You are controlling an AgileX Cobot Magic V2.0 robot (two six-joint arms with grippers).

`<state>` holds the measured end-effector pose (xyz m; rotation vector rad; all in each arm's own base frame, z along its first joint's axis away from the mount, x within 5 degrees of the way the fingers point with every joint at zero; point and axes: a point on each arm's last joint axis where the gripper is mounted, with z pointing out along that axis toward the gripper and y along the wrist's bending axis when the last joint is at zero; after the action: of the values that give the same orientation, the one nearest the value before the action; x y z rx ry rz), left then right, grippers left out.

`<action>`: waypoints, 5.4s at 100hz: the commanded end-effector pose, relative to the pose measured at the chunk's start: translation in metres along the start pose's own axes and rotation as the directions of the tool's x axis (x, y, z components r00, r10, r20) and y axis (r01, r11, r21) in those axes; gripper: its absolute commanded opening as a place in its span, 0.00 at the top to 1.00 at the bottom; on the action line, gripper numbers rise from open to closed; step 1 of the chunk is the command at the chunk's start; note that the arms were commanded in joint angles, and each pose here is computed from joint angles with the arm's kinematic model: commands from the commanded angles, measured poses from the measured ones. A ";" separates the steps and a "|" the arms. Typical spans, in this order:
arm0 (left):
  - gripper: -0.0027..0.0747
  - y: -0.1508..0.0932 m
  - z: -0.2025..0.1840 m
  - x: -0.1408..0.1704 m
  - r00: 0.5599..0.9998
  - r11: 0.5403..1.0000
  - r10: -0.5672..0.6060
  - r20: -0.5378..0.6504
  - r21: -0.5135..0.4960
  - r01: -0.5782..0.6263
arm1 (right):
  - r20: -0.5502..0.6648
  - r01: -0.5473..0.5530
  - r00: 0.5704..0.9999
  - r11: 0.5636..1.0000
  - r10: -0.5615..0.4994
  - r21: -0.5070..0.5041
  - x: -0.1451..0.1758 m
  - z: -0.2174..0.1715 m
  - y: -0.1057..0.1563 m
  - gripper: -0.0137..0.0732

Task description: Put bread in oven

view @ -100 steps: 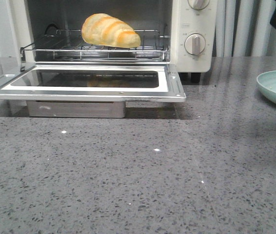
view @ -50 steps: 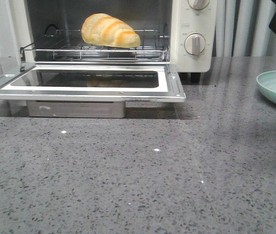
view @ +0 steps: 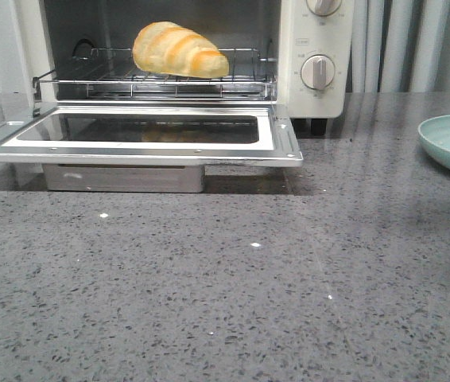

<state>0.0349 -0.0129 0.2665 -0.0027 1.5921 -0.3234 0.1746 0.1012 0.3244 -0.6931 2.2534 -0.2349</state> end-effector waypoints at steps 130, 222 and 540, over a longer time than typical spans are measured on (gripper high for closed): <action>0.99 -0.002 -0.007 -0.014 0.993 1.000 -0.011 0.120 0.009 0.010 | 0.587 -0.438 0.724 0.899 0.363 -0.017 0.108 -0.034 -0.033 0.92; 0.99 -0.002 -0.007 -0.014 0.993 1.000 -0.011 0.120 0.009 0.010 | 0.679 -0.552 0.642 0.830 0.356 0.086 0.196 -0.004 0.004 0.92; 0.99 0.022 0.013 0.045 0.986 0.977 0.165 -0.023 -0.135 -0.166 | 0.508 -0.615 0.729 0.765 0.458 0.192 0.223 0.013 0.011 0.92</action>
<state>0.0506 -0.0055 0.2125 0.0434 1.7165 -0.1032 0.0526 -0.0101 0.1796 0.1415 1.8220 -0.1372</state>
